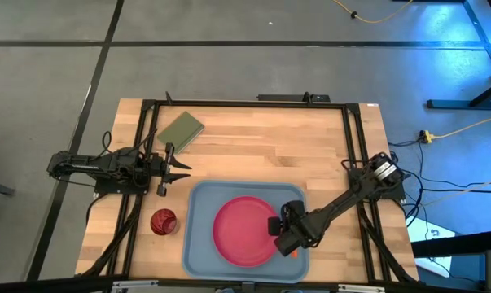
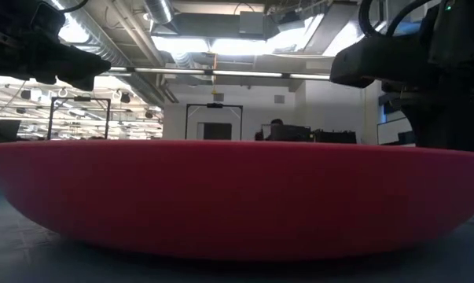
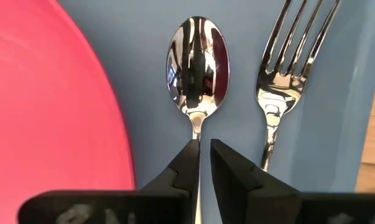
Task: Pick and place plate/cup/fork/spoon on tray
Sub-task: Put the orange spoon on the blue tray to the right side of the pink plate, then adjust the orange fork
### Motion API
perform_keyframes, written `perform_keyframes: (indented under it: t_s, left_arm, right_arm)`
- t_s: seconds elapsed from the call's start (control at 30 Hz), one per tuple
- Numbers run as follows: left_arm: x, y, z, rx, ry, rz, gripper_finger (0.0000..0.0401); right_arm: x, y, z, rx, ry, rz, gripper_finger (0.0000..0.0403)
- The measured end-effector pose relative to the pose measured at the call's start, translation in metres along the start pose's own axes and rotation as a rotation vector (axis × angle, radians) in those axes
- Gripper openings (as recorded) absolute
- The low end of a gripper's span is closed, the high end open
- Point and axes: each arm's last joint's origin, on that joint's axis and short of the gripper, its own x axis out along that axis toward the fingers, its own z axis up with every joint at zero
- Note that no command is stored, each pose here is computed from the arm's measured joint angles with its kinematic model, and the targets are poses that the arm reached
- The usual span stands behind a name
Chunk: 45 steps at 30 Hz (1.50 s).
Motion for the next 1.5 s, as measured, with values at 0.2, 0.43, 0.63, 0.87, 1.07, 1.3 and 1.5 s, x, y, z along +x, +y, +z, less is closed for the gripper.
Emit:
perform_keyframes:
  t_s: [0.2,0.43,0.63,0.87,1.07,1.3,1.5]
  left_arm:
    - [0.000,0.000,0.000,0.000,0.000,0.000,0.0100]
    - [0.000,0.000,0.000,0.000,0.000,0.000,0.0100]
    - [0.000,0.000,0.000,0.000,0.000,0.000,0.0100]
    - [0.000,0.000,0.000,0.000,0.000,0.000,0.0100]
    - [0.000,0.000,0.000,0.000,0.000,0.000,0.0100]
    - [0.000,0.000,0.000,0.000,0.000,0.000,0.0100]
    - [0.000,0.000,0.000,0.000,0.000,0.000,0.0100]
  right_arm:
    - [-0.030,0.002,0.011,-0.101,-0.101,-0.009,0.0045]
    - [-0.080,0.010,0.026,-0.404,-0.242,-0.041,0.0045]
    - [-0.109,0.012,0.028,-0.736,-0.268,-0.081,0.0045]
    - [-0.114,0.020,0.021,-1.070,-0.559,0.008,0.0045]
    - [-0.103,0.019,0.029,-1.074,-0.606,-0.051,0.0045]
    - [-0.058,0.018,0.037,-1.033,-0.572,0.064,0.0045]
    - [-0.028,0.001,0.058,-1.064,-0.400,0.369,0.0045]
